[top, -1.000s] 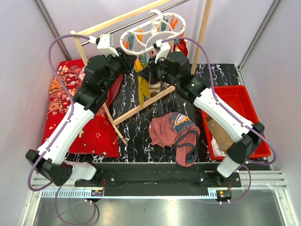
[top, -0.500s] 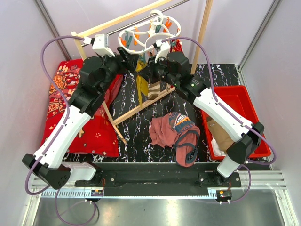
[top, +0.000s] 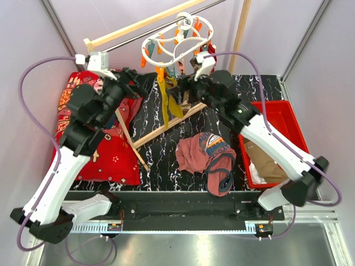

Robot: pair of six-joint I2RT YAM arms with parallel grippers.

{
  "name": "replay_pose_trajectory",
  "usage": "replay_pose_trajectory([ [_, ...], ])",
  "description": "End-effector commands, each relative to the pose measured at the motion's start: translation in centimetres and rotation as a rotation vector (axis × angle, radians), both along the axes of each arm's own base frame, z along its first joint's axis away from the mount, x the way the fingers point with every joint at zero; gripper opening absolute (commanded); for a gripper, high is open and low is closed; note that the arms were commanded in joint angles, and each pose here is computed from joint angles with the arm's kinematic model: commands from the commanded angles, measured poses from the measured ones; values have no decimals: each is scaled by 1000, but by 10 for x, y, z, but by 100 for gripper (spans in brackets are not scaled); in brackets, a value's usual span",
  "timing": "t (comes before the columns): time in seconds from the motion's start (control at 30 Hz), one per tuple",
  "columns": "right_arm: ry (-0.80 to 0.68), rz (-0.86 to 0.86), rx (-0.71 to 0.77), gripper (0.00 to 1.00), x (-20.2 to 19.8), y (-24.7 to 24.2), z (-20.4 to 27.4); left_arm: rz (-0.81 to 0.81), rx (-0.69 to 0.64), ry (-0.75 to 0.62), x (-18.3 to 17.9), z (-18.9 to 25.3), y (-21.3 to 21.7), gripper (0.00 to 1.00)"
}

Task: Clip the socks to the hanger
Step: Reset both arms

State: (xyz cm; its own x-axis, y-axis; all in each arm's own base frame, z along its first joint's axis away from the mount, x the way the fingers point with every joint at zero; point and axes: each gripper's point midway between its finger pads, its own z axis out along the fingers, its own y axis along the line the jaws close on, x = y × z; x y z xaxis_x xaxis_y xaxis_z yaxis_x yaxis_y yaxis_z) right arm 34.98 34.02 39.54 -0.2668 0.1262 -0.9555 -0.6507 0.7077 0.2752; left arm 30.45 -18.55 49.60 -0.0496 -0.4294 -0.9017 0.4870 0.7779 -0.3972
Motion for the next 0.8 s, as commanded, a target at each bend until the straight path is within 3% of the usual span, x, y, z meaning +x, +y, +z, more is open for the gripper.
replay_pose_trajectory([
  [0.0, -109, -192, -33, 89, -7, -55, 15, -110, -19, -74, -44, 14, 3, 99],
  [0.13, -158, -392, -73, 96, -22, -119, 15, -80, 35, -56, -63, -6, 20, 99],
  [0.33, -183, -658, -116, 100, -53, -205, -6, 63, 103, -71, -88, -47, 64, 99],
  [0.77, -264, -941, -106, 100, -127, -325, -48, 268, 181, 55, -98, -162, 114, 99],
])
